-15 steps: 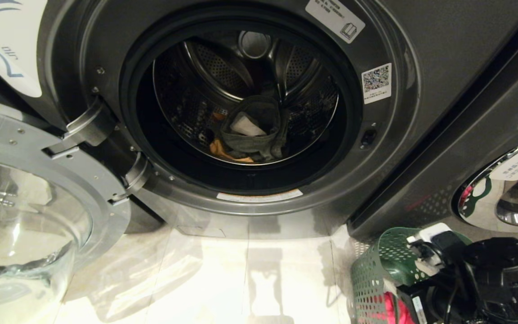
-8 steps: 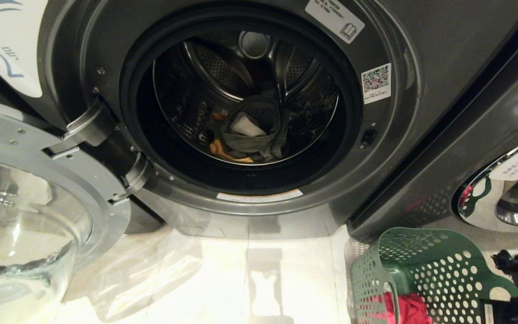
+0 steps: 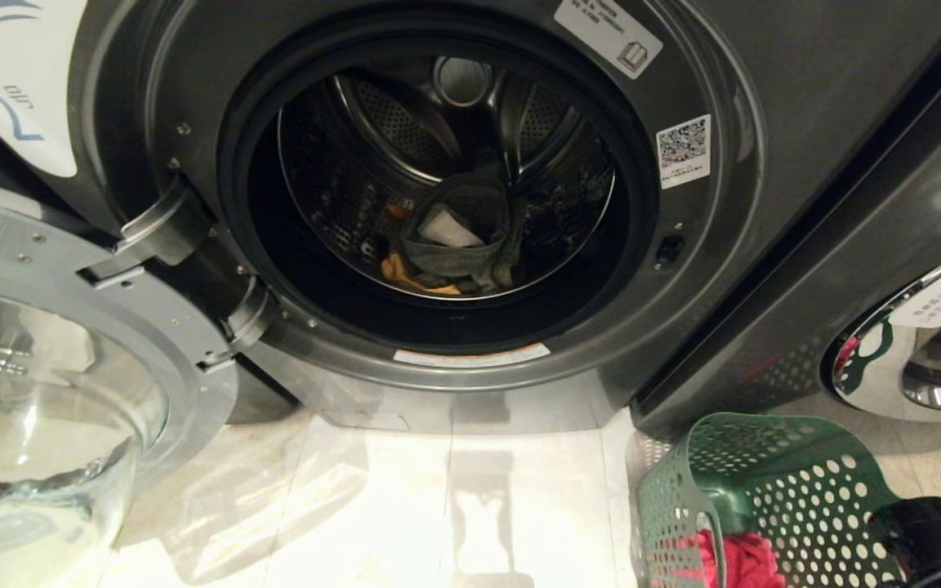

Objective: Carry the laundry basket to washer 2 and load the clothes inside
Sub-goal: Place the clothes into the washing machine

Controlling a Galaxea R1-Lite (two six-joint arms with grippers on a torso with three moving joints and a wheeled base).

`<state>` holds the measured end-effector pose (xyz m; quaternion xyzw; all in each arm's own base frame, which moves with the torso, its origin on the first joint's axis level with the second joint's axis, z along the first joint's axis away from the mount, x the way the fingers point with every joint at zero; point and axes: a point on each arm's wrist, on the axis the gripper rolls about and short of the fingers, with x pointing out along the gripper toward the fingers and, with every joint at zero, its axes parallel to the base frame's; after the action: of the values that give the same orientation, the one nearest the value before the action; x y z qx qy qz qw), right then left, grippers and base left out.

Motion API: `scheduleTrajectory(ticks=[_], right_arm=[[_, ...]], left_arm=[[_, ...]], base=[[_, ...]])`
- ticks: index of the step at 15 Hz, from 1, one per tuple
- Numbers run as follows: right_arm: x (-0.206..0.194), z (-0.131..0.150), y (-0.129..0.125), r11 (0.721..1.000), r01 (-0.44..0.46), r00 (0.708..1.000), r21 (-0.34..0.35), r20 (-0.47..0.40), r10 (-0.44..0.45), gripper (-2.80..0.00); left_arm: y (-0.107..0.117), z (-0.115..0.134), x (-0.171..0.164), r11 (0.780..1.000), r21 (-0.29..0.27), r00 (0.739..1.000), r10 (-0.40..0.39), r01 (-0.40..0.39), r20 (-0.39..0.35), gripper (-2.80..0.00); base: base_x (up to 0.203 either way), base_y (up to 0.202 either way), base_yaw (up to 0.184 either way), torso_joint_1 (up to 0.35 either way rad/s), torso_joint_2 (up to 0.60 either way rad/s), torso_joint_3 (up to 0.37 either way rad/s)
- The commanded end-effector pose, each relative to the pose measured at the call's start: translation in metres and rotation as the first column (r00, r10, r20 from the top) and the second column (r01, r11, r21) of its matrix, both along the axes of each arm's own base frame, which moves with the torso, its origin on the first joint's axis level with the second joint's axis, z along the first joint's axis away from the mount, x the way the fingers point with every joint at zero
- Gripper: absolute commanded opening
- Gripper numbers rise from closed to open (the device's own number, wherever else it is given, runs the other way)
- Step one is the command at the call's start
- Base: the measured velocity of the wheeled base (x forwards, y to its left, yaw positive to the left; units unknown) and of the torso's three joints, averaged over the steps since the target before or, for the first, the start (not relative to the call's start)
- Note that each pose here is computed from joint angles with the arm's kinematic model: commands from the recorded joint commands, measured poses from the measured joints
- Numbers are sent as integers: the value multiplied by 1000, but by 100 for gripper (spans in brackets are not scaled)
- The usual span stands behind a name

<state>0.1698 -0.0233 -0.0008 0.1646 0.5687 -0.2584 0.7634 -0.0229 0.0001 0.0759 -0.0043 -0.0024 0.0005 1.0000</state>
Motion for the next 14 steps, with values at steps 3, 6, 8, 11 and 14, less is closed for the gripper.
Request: scheduleTrajectory(ticks=[3,6,8,11,14], right_arm=[[41,-34,-15,997,38,998,60,-59,-34,0],[66,-64,-26,995,62,994,81,-94,-55,0],[75,-82,-29,993,66,991,93,-120,-55,0],[86,-101,-31,991,20,997,134,-79,-9,0],[94,-123,-32,991,-53,998,124,-16,56,0]], left_arm=[[0,0,0,1000,-1,1000,0,0,1,-280],[0,0,0,1000,-1,1000,0,0,1,-280],[0,0,0,1000,-1,1000,0,0,1,-280],[0,0,0,1000,0,1000,-1,1,1,-280],[0,0,0,1000,-1,1000,0,0,1,-280]], base=[[0,0,0,0,0,0],[0,0,0,0,0,0],[0,0,0,0,0,0],[0,0,0,0,0,0],[0,0,0,0,0,0]])
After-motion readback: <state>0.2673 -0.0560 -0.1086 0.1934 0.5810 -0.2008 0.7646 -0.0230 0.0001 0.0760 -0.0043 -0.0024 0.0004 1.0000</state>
